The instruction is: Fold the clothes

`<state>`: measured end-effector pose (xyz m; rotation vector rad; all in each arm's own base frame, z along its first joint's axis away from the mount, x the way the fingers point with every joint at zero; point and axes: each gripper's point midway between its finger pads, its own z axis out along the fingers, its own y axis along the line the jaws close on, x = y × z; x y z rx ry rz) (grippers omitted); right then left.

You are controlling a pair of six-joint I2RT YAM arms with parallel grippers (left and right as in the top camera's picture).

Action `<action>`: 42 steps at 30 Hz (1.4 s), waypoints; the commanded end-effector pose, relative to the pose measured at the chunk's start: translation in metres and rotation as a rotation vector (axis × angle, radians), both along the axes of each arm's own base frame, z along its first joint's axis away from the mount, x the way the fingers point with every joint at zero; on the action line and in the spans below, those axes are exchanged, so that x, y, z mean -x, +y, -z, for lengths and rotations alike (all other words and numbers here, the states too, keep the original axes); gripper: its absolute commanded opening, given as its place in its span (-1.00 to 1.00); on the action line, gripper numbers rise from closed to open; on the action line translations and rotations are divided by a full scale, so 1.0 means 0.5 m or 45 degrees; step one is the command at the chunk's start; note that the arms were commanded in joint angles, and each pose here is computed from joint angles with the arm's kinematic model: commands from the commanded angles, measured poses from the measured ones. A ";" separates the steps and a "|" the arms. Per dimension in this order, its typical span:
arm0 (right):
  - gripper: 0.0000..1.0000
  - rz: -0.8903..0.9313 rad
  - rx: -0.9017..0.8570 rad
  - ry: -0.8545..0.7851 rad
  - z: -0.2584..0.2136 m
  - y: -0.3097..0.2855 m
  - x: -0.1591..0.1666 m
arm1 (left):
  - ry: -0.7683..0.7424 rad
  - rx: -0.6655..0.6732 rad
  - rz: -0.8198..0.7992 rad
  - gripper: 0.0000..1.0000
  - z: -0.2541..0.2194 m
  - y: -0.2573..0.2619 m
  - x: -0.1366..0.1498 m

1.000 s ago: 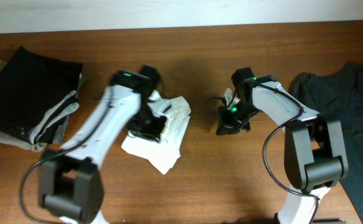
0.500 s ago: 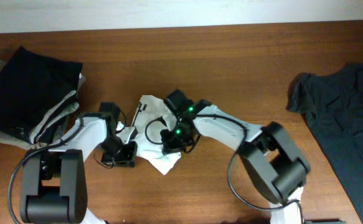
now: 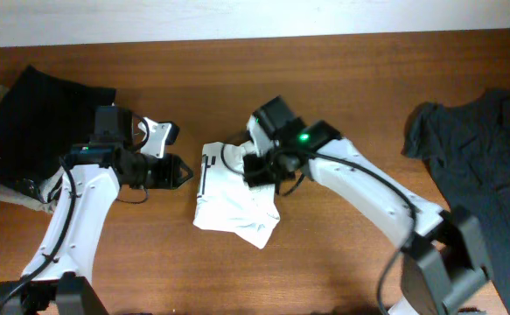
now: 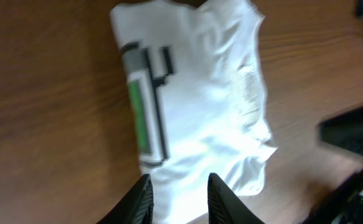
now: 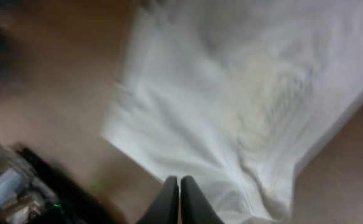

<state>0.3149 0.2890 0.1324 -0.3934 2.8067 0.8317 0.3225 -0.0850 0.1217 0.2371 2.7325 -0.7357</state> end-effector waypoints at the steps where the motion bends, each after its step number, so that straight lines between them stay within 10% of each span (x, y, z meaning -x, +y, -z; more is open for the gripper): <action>1: -0.82 0.213 -0.014 -0.138 -0.026 -0.029 -0.097 | -0.005 0.127 0.125 -0.42 0.005 -0.063 0.000; 7: -0.85 0.350 0.041 -0.051 0.142 -0.025 -0.177 | 0.340 -0.043 0.247 -0.74 0.191 -0.080 0.059; 14: -0.92 0.554 0.263 0.370 0.297 -0.129 -0.113 | 0.600 -0.297 0.171 -0.75 0.263 0.003 0.124; 25: -0.90 0.061 -0.084 0.141 0.036 -0.084 -0.061 | 0.098 0.283 0.311 -0.49 0.038 -0.118 -0.007; 30: -0.91 0.151 0.022 0.424 0.111 -0.040 0.031 | -0.171 0.261 0.360 -0.53 0.032 -0.135 -0.092; 42: -0.92 0.432 0.455 0.681 0.250 -0.122 0.166 | -0.007 0.164 0.221 -0.82 0.209 -0.084 -0.156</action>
